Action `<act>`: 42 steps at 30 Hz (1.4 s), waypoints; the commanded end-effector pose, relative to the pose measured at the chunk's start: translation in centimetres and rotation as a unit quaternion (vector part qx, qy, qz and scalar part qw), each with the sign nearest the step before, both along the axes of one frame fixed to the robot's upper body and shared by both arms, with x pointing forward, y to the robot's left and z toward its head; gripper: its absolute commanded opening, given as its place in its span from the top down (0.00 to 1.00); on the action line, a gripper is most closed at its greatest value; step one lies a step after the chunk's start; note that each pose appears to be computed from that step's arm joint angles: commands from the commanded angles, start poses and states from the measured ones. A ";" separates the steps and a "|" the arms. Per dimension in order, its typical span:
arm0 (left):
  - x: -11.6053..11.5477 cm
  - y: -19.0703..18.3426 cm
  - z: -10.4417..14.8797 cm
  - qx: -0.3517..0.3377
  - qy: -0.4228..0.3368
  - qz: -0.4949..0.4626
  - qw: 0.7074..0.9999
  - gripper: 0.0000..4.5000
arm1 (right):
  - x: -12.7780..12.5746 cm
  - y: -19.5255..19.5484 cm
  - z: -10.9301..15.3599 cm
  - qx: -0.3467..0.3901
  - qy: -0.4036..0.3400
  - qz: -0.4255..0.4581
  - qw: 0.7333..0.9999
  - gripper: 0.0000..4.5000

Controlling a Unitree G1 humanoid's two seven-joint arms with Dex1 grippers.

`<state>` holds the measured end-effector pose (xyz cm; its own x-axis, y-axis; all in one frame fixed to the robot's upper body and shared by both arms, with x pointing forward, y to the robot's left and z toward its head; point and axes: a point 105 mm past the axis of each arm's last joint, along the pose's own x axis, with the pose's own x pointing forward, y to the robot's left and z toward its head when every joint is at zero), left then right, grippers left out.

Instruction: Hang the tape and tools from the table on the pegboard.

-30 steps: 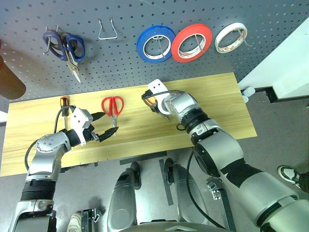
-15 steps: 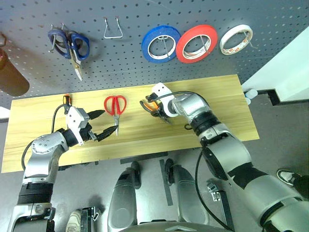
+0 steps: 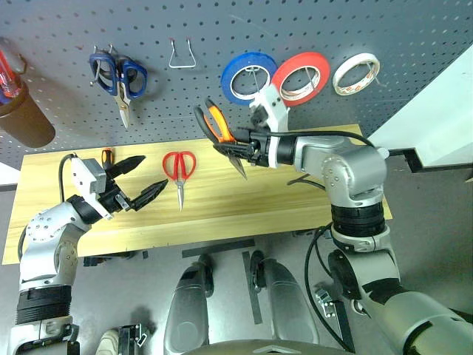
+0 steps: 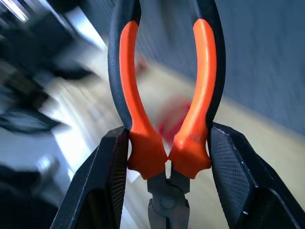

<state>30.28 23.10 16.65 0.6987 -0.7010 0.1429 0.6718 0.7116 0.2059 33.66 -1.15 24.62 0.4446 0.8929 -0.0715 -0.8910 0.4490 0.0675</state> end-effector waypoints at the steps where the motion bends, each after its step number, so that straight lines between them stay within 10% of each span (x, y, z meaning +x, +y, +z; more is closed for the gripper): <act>1: -0.4 0.4 2.4 -0.010 -0.049 0.007 0.999 0.00 | -1.4 1.0 4.4 0.063 -0.078 0.024 0.995 0.52; 22: -2.9 2.4 7.7 -0.054 -0.101 0.015 0.993 0.00 | 4.6 8.2 11.1 0.147 -0.215 -0.087 0.962 0.52; 42: -4.0 4.5 9.7 -0.073 -0.129 0.067 0.987 0.00 | 8.2 9.7 10.4 0.141 -0.228 -0.196 0.943 0.52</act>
<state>26.81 27.51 25.36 0.7223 -0.5648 0.3991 0.5293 0.8229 0.2066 43.09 7.51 31.64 0.7156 0.6151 0.3310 -0.6269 0.7746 -0.0842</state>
